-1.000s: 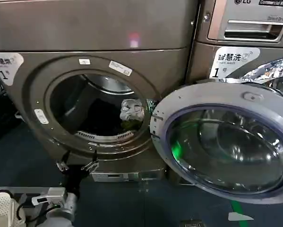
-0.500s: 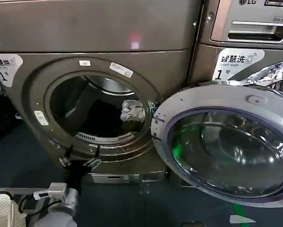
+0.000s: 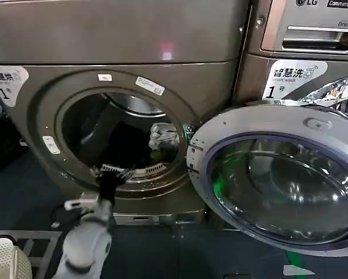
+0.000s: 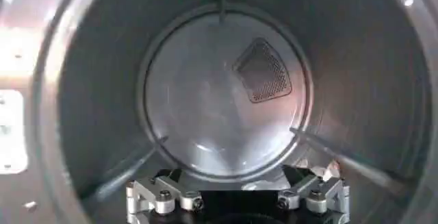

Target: Grasp the clothes from the dryer.

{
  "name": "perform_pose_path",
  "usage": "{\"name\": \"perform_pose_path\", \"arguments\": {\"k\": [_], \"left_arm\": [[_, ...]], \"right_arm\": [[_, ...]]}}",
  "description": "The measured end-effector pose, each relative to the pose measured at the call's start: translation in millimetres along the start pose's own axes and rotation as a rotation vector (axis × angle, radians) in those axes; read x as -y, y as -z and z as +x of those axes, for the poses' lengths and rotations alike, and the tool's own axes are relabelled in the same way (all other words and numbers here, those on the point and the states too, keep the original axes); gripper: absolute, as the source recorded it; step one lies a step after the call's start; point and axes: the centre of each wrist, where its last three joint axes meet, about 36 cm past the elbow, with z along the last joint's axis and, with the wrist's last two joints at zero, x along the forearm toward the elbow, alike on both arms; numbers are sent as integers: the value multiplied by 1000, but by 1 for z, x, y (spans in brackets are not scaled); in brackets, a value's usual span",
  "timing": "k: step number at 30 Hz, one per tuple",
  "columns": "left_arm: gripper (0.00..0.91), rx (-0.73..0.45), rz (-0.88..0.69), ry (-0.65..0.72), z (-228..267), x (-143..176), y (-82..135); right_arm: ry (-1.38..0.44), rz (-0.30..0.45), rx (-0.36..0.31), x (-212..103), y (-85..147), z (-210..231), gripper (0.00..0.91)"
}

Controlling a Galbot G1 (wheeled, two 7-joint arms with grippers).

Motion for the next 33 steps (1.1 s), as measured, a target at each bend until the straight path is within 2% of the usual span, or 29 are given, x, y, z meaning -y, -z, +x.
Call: {"name": "perform_pose_path", "arguments": {"k": [8, 33], "left_arm": [[907, 6, 4, 12, -78, 12, -8], [907, -42, 19, 34, -271, 35, 16]], "right_arm": [[-4, 11, 10, 8, 8, 0, 907], [-30, -40, 66, 17, 25, -7, 907]]}}
